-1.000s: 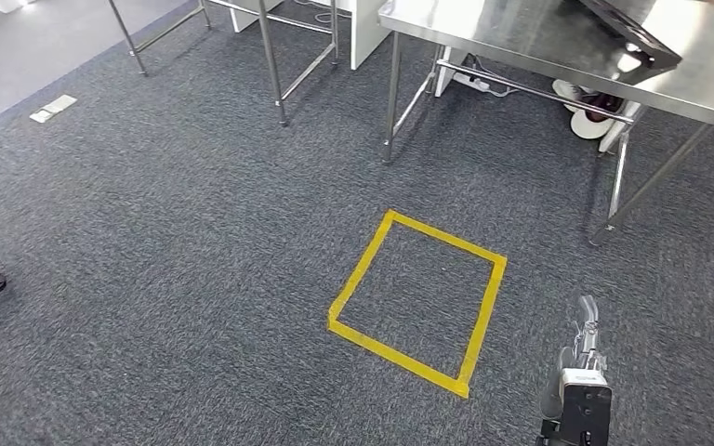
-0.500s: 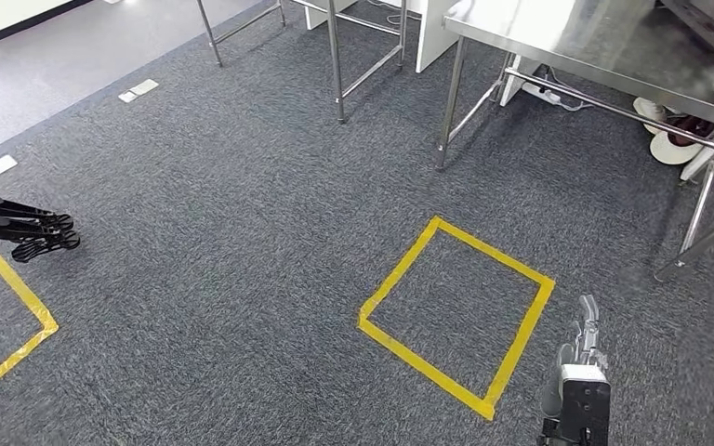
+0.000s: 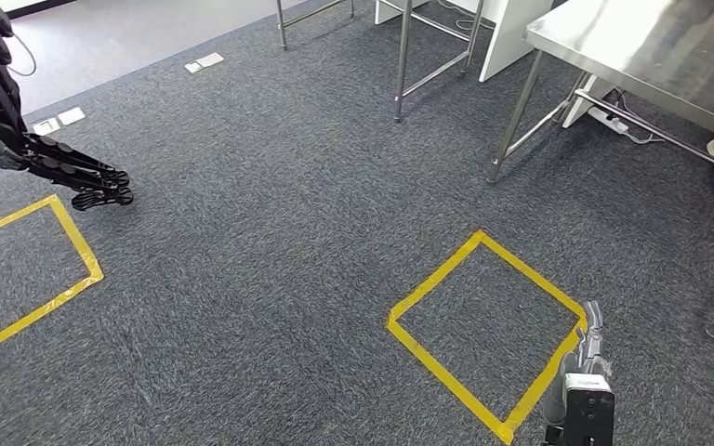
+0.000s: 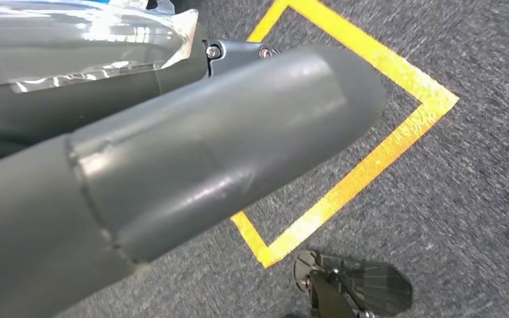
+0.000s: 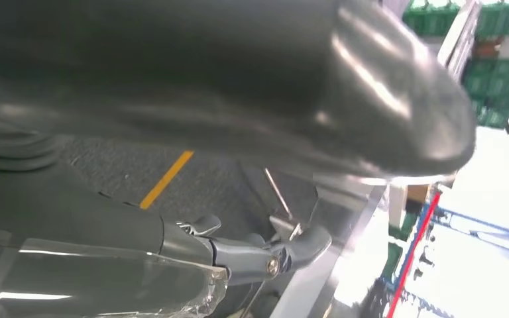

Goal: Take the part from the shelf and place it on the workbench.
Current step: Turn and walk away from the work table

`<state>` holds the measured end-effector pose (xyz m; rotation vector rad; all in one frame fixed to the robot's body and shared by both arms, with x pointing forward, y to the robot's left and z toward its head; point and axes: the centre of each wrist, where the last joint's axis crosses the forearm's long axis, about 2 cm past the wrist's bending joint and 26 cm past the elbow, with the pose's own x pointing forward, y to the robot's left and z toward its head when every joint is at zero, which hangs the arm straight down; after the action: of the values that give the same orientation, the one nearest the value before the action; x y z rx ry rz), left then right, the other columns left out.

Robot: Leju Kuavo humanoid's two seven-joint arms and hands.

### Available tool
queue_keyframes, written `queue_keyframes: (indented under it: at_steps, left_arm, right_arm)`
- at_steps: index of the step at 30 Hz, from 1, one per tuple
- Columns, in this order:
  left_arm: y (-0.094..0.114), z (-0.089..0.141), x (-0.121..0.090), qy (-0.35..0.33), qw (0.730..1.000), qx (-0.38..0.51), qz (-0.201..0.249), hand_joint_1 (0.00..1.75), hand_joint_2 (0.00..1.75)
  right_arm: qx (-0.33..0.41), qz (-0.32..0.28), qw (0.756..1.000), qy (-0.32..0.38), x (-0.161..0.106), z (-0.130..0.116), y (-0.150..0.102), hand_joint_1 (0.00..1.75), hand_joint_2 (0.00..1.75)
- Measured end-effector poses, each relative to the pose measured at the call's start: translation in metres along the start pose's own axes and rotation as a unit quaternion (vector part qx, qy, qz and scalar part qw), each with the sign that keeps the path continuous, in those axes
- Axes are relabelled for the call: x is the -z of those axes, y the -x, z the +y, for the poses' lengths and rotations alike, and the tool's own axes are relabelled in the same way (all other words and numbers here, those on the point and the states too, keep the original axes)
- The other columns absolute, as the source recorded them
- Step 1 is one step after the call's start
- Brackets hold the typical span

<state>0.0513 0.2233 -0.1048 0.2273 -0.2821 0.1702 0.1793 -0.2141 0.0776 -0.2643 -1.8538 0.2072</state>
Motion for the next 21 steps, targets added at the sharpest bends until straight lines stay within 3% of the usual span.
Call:
queue_keyframes:
  at_steps: [16, 21]
  left_arm:
    - [0.003, -0.001, -0.001, 0.000, 1.000, -0.002, 0.012, 0.00, 0.00]
    - [0.003, -0.002, -0.001, 0.030, 0.998, 0.012, 0.048, 0.00, 0.00]
  right_arm:
    - [-0.005, 0.005, 1.000, -0.004, -0.003, -0.003, 0.008, 0.00, 0.00]
    - [0.000, 0.004, 1.000, -0.005, -0.003, -0.003, 0.011, 0.00, 0.00]
